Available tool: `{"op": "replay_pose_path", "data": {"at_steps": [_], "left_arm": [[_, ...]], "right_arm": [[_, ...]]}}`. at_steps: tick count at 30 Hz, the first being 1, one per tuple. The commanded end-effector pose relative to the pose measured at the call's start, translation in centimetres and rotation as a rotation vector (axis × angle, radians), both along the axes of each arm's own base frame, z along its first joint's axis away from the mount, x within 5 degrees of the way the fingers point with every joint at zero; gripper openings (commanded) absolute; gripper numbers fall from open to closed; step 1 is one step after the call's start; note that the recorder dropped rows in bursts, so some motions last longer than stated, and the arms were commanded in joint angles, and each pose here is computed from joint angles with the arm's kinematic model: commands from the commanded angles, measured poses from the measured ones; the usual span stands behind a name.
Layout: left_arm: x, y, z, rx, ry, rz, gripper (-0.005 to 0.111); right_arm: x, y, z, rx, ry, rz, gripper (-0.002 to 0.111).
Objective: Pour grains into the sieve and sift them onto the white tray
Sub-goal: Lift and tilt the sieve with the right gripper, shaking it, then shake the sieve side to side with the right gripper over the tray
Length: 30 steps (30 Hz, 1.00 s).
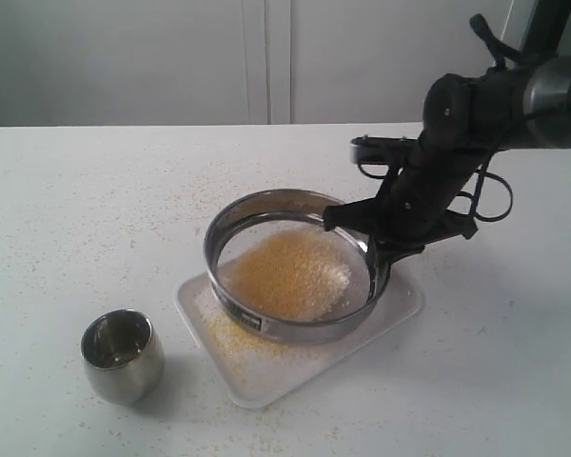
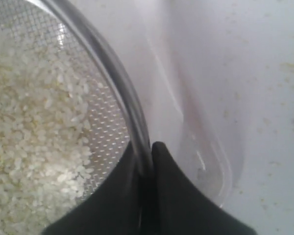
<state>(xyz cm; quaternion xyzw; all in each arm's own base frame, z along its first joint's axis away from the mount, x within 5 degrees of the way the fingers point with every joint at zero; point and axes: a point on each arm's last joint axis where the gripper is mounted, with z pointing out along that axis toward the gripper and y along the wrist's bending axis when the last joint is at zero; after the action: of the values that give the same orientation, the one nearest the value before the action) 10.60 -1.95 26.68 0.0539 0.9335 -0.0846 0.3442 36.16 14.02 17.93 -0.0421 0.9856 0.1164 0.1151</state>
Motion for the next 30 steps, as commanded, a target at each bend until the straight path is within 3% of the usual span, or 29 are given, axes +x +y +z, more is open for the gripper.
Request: {"op": "replay_pose_path", "data": {"at_steps": [1,4,9,15,20,23,26,27,29,30], "left_arm": [[-0.2,0.0,-0.2,-0.003,0.009,0.0,0.0],[-0.2,0.0,-0.2,-0.003,0.009,0.0,0.0],[-0.2,0.0,-0.2,-0.003,0.009,0.0,0.0],[-0.2,0.0,-0.2,-0.003,0.009,0.0,0.0],[-0.2,0.0,-0.2,-0.003,0.009,0.0,0.0],[-0.2,0.0,-0.2,-0.003,0.009,0.0,0.0],[-0.2,0.0,-0.2,-0.003,0.009,0.0,0.0],[-0.2,0.0,-0.2,-0.003,0.009,0.0,0.0],[-0.2,0.0,-0.2,-0.003,0.009,0.0,0.0],[-0.2,0.0,-0.2,-0.003,0.009,0.0,0.0]], "right_arm": [[-0.2,0.6,0.7,0.048,-0.003,0.045,0.0],[-0.4,1.0,0.7,0.025,-0.008,0.095,0.0],[0.6,-0.7,0.8,0.055,-0.02,-0.056,0.0],[-0.5,1.0,0.7,0.029,-0.002,0.094,0.0],[0.2,0.3,0.8,0.075,-0.014,-0.044,0.0],[-0.8,1.7,0.7,0.018,-0.009,0.137,0.0],[0.5,0.0,0.8,0.025,-0.043,-0.085,0.0],[0.4,0.1,0.8,0.033,-0.038,-0.077,0.0],[-1.0,2.2,0.7,0.006,-0.016,0.124,0.0],[-0.9,2.2,0.7,-0.008,-0.031,0.134,0.0]]}}
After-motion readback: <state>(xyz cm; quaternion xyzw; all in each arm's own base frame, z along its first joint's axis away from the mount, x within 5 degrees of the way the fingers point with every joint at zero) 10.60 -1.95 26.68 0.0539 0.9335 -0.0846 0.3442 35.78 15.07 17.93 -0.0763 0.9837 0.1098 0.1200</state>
